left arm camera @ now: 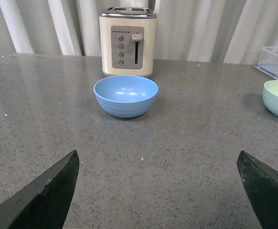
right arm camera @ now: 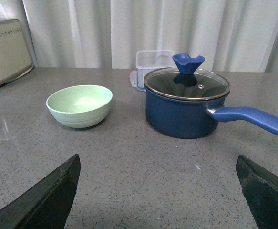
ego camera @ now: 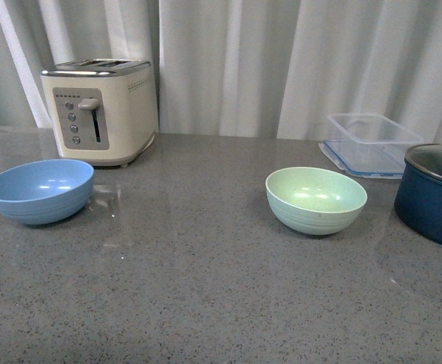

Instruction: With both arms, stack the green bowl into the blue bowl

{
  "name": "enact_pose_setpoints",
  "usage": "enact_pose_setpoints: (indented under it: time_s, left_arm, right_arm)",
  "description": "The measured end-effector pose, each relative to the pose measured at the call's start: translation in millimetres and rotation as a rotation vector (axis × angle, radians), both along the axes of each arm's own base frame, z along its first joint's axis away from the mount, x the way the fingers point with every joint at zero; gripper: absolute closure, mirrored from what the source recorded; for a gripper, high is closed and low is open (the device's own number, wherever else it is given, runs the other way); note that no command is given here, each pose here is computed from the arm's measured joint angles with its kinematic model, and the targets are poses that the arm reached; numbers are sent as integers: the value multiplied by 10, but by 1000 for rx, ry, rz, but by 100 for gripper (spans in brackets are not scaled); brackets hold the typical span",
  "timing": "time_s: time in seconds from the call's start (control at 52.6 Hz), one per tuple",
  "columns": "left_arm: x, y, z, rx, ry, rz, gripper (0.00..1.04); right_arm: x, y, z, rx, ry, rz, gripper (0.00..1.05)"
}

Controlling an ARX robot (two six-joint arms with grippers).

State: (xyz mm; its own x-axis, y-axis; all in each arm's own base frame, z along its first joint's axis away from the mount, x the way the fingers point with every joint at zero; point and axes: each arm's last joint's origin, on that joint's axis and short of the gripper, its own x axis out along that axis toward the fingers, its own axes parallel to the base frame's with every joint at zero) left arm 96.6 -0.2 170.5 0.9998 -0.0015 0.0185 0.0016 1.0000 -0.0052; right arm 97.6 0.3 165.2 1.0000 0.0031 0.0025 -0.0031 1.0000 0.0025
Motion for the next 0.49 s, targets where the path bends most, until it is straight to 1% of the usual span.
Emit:
enact_pose_setpoints:
  time_s: [0.494]
  left_arm:
    - [0, 0, 0, 0, 0, 0, 7]
  right_arm:
    - [0, 0, 0, 0, 0, 0, 10]
